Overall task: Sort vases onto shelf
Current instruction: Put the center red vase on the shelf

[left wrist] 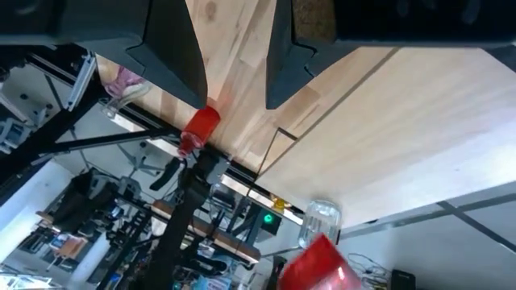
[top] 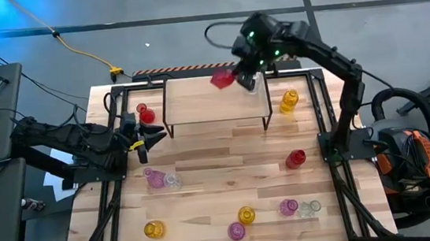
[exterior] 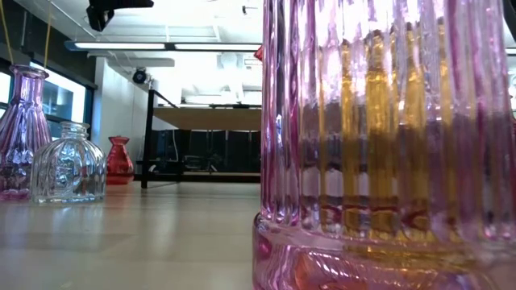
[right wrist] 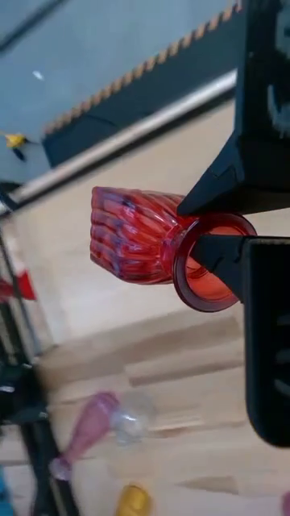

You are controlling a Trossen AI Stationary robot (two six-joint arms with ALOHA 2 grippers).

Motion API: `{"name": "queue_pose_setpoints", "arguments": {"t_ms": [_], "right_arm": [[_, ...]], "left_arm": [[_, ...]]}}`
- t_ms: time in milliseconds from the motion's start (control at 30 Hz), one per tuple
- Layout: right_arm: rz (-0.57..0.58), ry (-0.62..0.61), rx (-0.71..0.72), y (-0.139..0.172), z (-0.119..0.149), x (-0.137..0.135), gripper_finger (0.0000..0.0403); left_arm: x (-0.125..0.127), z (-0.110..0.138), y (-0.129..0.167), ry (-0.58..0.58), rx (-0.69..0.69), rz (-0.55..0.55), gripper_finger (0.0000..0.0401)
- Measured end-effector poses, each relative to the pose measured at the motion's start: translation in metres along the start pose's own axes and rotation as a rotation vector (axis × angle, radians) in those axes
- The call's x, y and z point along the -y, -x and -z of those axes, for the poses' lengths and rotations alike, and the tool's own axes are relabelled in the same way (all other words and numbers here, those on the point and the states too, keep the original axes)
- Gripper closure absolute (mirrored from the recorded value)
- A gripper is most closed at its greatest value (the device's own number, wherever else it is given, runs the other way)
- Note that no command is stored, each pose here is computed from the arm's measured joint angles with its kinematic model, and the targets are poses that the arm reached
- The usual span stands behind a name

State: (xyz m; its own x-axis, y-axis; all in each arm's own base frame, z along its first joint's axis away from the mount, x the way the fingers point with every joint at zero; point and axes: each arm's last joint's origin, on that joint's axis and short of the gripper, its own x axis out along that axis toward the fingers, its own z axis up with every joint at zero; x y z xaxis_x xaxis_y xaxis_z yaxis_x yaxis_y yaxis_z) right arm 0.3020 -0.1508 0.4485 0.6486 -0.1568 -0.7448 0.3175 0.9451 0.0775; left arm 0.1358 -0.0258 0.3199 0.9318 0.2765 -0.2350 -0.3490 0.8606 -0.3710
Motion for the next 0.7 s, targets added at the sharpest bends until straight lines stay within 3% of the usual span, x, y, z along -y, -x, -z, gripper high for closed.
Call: {"name": "queue_pose_setpoints", "arguments": {"t_ms": [400, 700], "right_arm": [[0.1, 0.094, 0.091, 0.026, -0.006, 0.029, 0.0402], [0.099, 0.133, 0.019, 0.004, -0.006, 0.041, 0.0402]], "left_arm": [[0.003, 0.005, -0.009, 0.002, -0.02, -0.034, 0.0281], [0.005, 0.007, -0.014, 0.02, -0.031, -0.05, 0.0281]]}}
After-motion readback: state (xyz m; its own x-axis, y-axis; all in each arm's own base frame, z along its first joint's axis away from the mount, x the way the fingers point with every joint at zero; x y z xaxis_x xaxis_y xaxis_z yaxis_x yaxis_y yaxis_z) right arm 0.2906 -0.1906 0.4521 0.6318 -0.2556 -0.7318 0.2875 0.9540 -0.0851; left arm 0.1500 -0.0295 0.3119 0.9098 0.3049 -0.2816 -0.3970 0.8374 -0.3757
